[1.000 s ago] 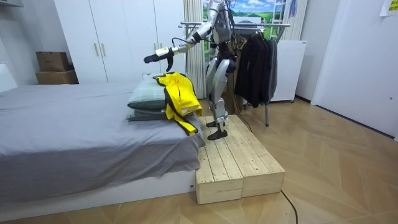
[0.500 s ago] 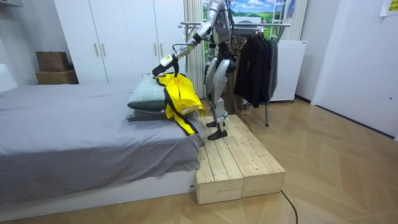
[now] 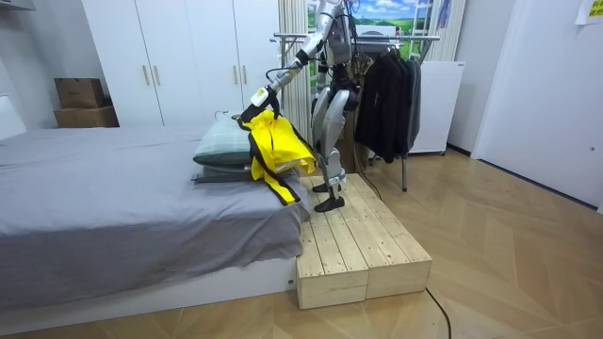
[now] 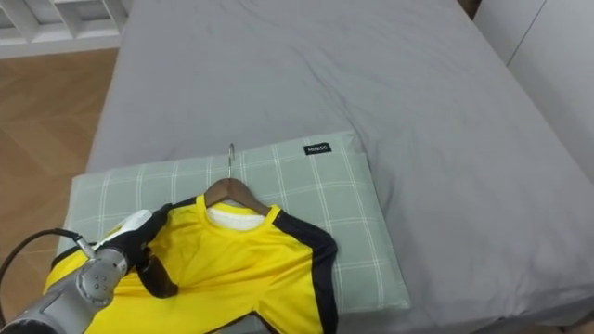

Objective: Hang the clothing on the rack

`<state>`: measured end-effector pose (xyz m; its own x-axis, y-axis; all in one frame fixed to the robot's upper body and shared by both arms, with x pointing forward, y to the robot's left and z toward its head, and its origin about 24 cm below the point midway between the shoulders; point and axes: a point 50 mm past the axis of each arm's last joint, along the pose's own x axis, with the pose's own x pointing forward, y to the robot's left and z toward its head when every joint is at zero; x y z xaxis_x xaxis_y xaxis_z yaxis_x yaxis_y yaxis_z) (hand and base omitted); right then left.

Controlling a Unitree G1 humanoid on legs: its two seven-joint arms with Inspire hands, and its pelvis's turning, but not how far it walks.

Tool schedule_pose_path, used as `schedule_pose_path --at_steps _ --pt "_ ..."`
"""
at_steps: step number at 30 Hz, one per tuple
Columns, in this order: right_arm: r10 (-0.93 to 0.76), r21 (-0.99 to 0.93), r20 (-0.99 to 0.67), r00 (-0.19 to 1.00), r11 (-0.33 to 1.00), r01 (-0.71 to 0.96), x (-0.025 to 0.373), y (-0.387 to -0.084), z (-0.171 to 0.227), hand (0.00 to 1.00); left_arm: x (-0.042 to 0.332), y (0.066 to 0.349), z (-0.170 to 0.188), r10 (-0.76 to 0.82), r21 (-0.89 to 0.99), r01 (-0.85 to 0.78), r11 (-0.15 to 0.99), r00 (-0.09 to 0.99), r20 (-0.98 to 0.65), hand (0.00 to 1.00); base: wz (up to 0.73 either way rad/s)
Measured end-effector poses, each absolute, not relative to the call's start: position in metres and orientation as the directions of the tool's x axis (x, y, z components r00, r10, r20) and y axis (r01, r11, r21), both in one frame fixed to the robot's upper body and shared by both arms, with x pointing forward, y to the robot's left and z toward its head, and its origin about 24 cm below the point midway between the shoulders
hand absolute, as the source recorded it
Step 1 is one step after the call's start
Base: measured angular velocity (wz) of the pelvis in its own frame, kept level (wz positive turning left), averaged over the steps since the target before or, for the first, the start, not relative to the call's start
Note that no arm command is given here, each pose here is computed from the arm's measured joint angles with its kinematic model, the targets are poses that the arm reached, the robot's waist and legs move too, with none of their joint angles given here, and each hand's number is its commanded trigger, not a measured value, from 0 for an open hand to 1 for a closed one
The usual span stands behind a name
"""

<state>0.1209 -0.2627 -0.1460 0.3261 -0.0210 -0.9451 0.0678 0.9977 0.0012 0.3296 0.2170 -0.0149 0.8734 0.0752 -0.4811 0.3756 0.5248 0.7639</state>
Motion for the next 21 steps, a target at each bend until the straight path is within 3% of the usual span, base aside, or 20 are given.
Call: schedule_pose_path --at_steps 8,21 --pt "-0.027 -0.004 -0.948 0.317 0.997 0.074 0.113 -0.263 -0.148 0.00 0.332 0.218 -0.011 0.082 0.803 0.350 0.483 0.895 -0.439 0.00 0.01" --pt "-0.070 -0.050 -0.953 0.296 0.996 0.076 0.106 -0.264 -0.150 0.00 0.343 0.234 0.018 0.242 0.888 -0.008 0.460 0.963 -0.117 0.00 0.00"
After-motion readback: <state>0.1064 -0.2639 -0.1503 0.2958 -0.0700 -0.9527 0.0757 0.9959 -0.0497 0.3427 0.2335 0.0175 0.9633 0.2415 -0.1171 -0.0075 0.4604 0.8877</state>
